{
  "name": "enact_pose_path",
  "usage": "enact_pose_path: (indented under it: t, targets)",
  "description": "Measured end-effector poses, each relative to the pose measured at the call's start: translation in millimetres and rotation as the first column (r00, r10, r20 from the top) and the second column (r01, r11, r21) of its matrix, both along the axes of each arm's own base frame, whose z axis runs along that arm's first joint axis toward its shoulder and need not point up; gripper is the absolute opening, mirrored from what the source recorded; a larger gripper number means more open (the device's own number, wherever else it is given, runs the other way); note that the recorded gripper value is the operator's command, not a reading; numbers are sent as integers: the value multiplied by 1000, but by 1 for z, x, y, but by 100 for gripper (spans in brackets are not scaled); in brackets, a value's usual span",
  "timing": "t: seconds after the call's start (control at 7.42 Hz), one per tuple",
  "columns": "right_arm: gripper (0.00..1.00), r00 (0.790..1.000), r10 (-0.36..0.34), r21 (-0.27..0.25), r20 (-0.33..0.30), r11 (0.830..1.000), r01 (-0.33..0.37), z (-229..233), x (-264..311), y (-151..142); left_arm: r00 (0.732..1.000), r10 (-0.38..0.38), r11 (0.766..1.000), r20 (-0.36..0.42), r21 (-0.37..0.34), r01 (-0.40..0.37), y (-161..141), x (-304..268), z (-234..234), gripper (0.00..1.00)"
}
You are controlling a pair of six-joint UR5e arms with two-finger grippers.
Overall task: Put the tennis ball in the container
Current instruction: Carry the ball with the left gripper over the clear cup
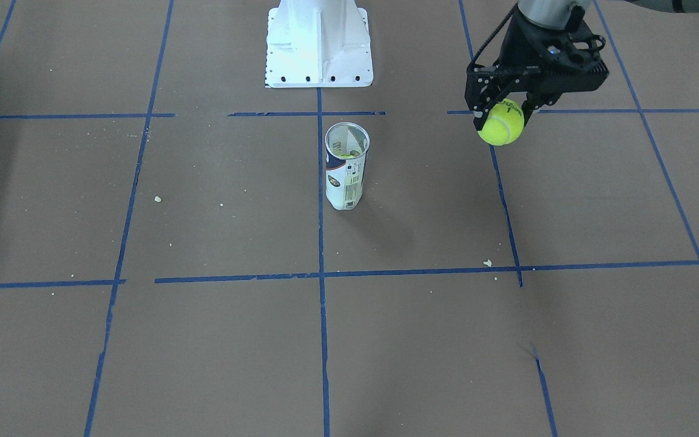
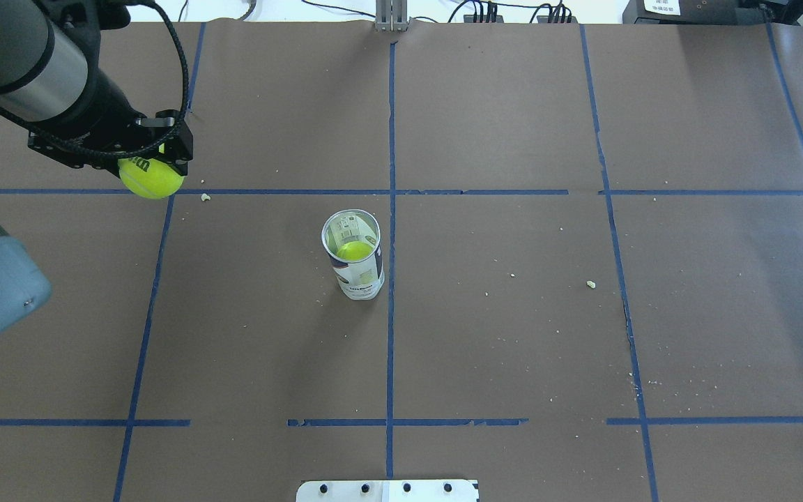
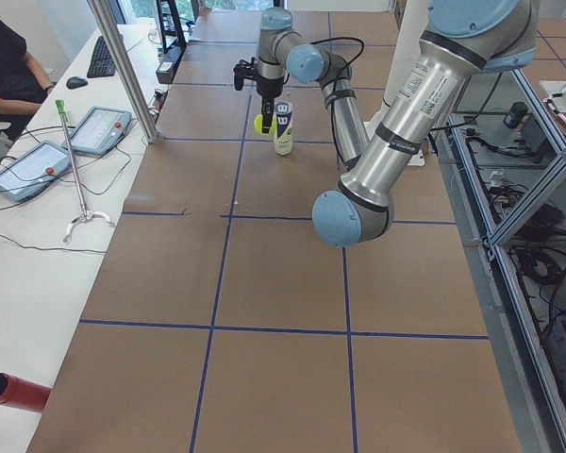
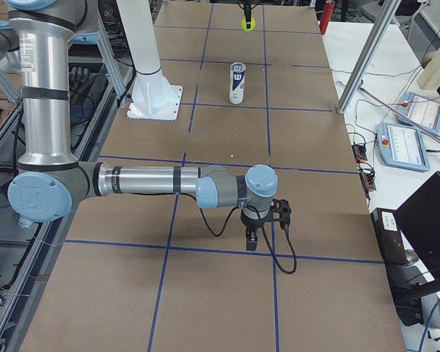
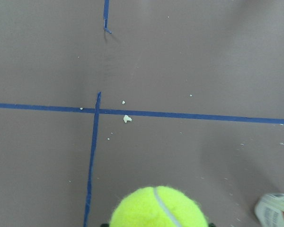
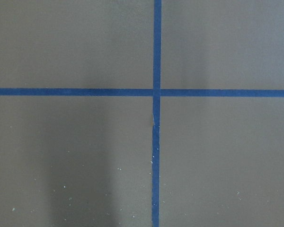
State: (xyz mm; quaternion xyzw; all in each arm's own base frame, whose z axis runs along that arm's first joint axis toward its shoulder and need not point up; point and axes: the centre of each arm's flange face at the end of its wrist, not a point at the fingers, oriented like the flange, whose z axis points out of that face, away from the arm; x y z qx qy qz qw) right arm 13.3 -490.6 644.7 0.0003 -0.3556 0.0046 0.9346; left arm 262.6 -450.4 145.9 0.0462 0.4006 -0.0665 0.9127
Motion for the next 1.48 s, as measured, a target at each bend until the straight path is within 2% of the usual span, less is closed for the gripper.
enact_pose_path:
  t: [0.13,0.4,0.67,1.08,1.48]
  targets:
    - [100,1000,0,0,0,1000,0,0,0,0,999,-13,999,-34,-51,11,3,12,-27,0]
    - [100,1000,0,1,0,1000,0,0,0,0,998,-9,990,-67,-141,0,7,73,-79,0]
    - [100,1000,0,1,0,1000,0,0,0,0,997,8,982,-72,-188,-21,8,128,-113,0]
    - [100,1000,0,0,0,1000,0,0,0,0,996,37,980,-80,-193,-52,7,169,-110,0]
    - [100,1000,0,0,0,1000,0,0,0,0,996,41,980,-74,-194,-54,3,180,-91,0]
